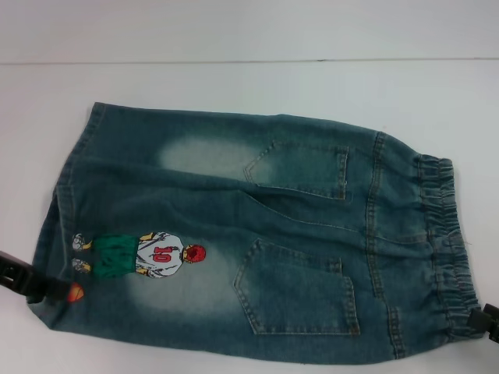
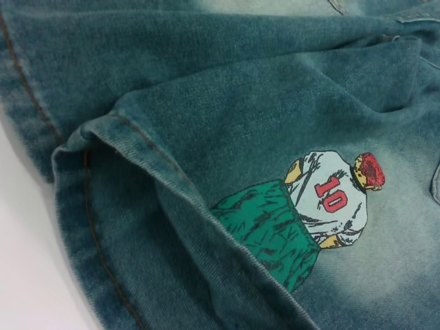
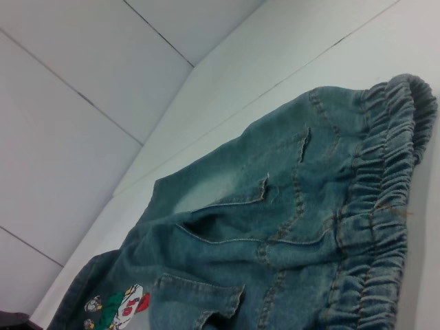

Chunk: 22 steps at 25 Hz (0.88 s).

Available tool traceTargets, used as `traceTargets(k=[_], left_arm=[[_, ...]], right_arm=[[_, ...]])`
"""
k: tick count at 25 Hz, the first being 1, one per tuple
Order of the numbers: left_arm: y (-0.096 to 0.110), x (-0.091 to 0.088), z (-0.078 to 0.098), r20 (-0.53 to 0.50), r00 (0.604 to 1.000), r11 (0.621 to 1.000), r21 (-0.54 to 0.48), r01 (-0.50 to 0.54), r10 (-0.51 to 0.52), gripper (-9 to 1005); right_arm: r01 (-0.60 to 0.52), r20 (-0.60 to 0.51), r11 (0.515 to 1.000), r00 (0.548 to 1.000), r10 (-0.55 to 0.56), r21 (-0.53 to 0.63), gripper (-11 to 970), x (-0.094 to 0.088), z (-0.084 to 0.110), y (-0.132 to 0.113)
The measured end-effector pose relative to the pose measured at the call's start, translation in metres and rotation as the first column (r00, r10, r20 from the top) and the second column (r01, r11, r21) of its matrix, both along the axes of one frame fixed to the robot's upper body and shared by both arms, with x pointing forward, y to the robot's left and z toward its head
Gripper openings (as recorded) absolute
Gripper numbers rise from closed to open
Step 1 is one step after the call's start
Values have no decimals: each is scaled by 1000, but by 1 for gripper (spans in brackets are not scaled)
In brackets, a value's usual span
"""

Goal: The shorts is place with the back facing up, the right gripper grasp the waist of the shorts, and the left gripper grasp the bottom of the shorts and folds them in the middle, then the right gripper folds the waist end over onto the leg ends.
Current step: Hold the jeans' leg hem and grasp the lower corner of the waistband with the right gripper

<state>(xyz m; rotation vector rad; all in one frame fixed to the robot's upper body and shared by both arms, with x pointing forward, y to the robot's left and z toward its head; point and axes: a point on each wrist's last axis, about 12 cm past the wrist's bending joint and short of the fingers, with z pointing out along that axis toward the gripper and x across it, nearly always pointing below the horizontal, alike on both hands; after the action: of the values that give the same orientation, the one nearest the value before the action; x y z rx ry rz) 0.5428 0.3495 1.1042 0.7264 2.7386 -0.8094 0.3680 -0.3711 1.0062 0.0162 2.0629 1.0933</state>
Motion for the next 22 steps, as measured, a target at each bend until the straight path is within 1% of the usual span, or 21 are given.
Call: traceTargets(k=[6,14,22], left_arm=[[0,1,0,5,1000,1000,4,-2,2,53],[0,1,0,8,1000,1000,5,-3,3,52],[0,2,1,8,1000,1000,4,-2,2,52]], right_arm=[[11,-14,1000,1000,-11,-8,758,3,-1,-1],[-3,-17,1000,1000,3,-14,758,12,-1,1],[-22,-30,1000,999,21,-20,758,17,-3,5]])
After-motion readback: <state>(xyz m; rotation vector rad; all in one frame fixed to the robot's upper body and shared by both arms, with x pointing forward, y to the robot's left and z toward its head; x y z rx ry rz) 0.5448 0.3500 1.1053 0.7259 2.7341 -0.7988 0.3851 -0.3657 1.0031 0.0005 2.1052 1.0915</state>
